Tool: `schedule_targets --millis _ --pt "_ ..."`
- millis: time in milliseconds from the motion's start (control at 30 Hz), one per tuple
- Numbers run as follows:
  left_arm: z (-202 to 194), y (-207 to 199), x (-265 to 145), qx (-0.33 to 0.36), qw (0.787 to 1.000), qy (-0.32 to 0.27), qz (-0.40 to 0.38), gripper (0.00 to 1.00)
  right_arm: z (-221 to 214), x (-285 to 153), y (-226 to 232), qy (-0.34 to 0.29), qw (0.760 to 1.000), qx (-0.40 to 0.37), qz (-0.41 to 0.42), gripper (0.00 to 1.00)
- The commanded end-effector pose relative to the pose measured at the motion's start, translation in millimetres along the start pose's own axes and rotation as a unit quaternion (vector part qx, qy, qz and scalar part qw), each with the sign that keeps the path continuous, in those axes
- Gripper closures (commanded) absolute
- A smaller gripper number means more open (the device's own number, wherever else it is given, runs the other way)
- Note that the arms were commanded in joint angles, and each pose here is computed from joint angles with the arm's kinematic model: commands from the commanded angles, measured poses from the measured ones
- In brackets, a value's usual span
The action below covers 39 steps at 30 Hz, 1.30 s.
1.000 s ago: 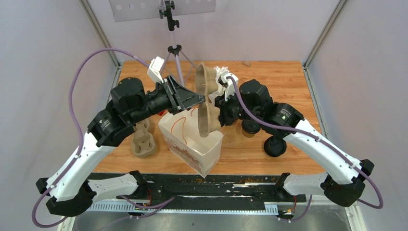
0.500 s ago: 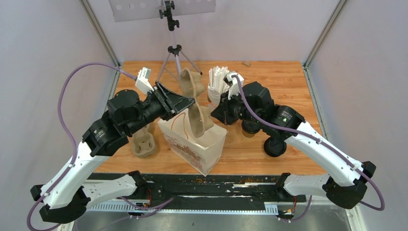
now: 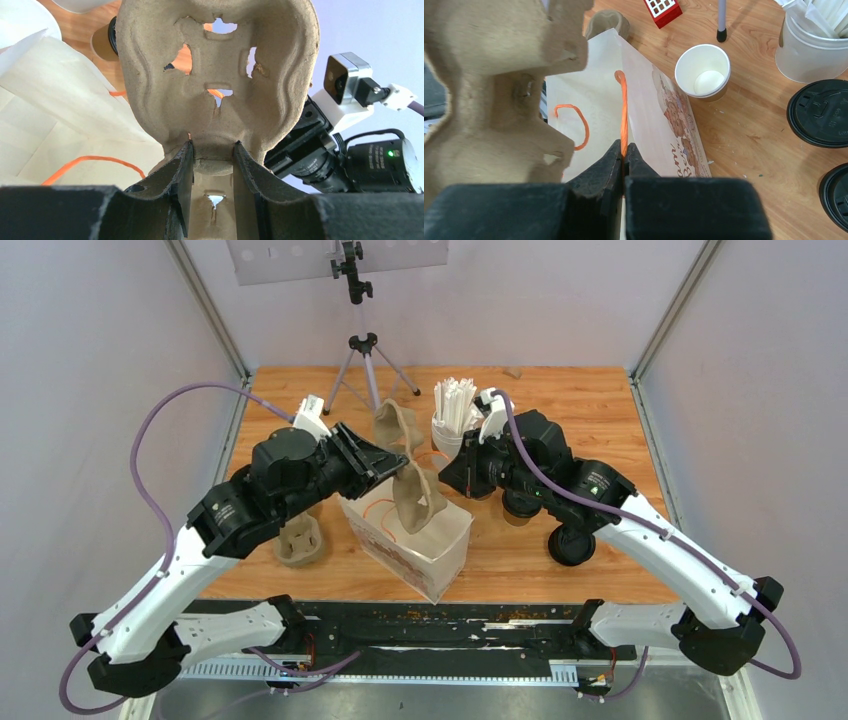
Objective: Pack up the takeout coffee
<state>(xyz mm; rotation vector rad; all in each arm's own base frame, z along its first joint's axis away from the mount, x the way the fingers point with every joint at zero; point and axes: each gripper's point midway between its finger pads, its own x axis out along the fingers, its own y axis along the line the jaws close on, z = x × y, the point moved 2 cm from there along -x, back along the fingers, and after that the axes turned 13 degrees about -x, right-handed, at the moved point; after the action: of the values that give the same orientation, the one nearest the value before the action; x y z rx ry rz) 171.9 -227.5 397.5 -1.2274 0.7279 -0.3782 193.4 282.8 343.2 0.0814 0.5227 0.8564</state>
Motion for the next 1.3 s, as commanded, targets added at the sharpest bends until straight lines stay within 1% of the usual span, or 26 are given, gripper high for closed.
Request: schedule_targets --millis 0,133,200,300,467,600,700,833,933,1000,1067,1267 --pt "1.1 -23.5 3.9 -0.020 0.999 -0.006 -0.032 0.75 12.7 -10.0 0.1 -0.034 0.999 0.023 -0.006 1.00" --pt "-1.9 -46.4 4.9 -0.016 0.998 0.007 -0.060 0.75 13.9 -12.6 -1.0 -0.041 0.999 0.025 -0.009 1.00" --pt "-5.4 -50.1 2.8 -0.020 0.998 0.012 -0.062 0.74 13.3 -13.6 -1.5 -0.041 0.999 0.025 -0.010 1.00" --pt "-5.3 -48.9 -1.5 -0.032 0.998 0.000 -0.058 0.75 11.5 -15.4 -2.7 -0.042 0.999 0.023 -0.012 1.00" --pt "2.3 -26.1 -9.1 -0.047 0.998 -0.030 -0.014 0.75 10.3 -17.0 -3.1 -0.041 0.999 0.022 -0.012 1.00" --pt "-2.6 -8.0 -5.5 -0.070 0.997 -0.028 0.007 0.75 7.5 -18.5 -3.7 -0.040 0.999 0.025 -0.013 1.00" --pt "-8.2 -1.9 0.7 -0.083 0.996 -0.022 0.005 0.75 5.0 -18.3 -4.1 -0.039 0.999 0.027 -0.013 1.00" --pt "-10.3 10.0 1.4 -0.074 0.996 -0.026 0.040 0.75 8.0 -19.5 -3.3 -0.043 0.999 0.027 -0.012 1.00" --pt "-7.1 16.4 3.0 -0.071 0.994 -0.043 0.067 0.79 9.3 -19.2 -3.3 -0.043 0.999 0.022 -0.012 1.00" --pt "-6.2 19.3 7.3 -0.073 0.993 -0.051 0.079 0.78 9.4 -18.9 -3.3 -0.042 0.999 0.022 -0.012 1.00" --pt "-6.9 23.9 10.9 -0.078 0.991 -0.055 0.094 0.76 8.0 -18.3 -3.6 -0.040 0.999 0.023 -0.013 1.00" --pt "-17.2 33.3 13.1 -0.107 0.985 -0.060 0.123 0.80 0.4 -15.6 -6.2 -0.030 0.999 0.021 -0.016 1.00"
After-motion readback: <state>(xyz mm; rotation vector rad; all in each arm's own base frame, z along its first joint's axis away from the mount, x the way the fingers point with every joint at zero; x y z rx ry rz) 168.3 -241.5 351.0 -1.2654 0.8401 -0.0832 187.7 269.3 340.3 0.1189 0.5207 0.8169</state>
